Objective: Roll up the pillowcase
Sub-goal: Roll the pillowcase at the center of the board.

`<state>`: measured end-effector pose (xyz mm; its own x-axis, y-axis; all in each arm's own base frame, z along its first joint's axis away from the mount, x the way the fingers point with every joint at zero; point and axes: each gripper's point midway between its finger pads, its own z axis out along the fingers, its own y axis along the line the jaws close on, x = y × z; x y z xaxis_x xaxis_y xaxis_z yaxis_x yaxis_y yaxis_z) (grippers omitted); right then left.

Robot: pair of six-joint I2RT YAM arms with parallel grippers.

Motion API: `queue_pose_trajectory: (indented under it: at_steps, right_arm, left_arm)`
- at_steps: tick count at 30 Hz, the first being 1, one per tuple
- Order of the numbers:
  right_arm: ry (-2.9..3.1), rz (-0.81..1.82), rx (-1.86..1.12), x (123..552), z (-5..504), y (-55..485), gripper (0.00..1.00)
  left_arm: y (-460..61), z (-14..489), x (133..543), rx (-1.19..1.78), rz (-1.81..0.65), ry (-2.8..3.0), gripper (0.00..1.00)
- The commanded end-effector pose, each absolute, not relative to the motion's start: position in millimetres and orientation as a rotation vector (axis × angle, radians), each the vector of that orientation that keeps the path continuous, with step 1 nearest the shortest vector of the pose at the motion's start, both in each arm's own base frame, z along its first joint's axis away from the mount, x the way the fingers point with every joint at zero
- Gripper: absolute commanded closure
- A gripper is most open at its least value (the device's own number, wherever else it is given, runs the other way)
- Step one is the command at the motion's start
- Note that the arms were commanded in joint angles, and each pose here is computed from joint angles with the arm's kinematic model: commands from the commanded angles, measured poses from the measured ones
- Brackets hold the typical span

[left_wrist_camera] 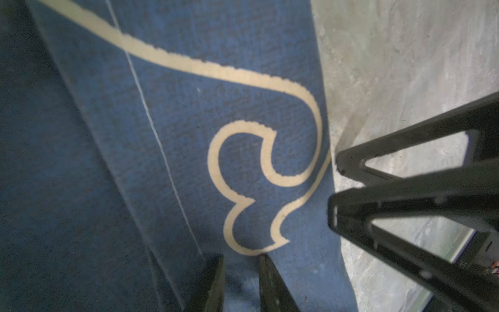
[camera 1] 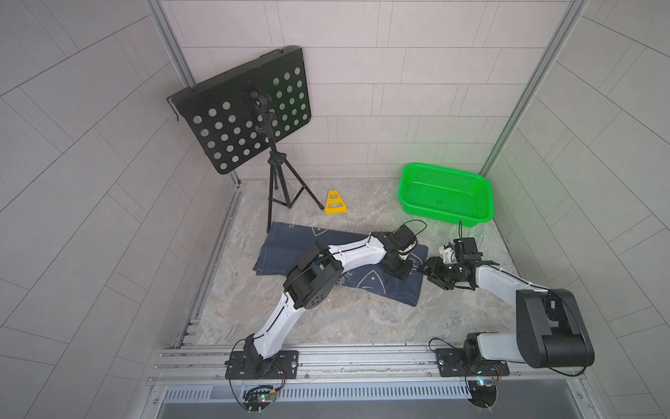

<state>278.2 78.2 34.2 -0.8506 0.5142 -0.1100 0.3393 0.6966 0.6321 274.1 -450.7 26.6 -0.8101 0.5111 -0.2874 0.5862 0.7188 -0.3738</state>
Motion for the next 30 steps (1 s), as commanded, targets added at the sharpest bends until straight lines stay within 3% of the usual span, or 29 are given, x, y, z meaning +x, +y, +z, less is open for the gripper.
queue_pose_trajectory:
  at_steps: [1, 9, 15, 19, 26, 30]
  right_arm:
    - [2.618, 0.951, 0.676, 280, 28, 85, 0.44]
    - [2.561, 1.029, 0.660, 290, 31, 93, 0.61]
    - [2.566, 0.994, 0.641, 289, 36, 90, 0.88]
    - [2.662, 0.773, 0.641, 279, 42, 69, 1.00]
    - [2.846, 0.387, 0.598, 262, 59, 26, 1.00]
    - [2.921, 0.269, 0.614, 261, 60, 15, 0.98]
  left_arm:
    - [-443, 14, 276, 0.897, -0.632, 2.793, 0.70]
    - [-435, 11, 280, 0.864, -0.660, 2.818, 0.70]
    - [-443, 23, 280, 0.842, -0.733, 2.808, 0.69]
    - [-447, 45, 279, 0.832, -0.784, 2.774, 0.65]
    - [-454, 96, 279, 0.780, -0.904, 2.687, 0.56]
    - [-450, 100, 277, 0.784, -0.897, 2.682, 0.54]
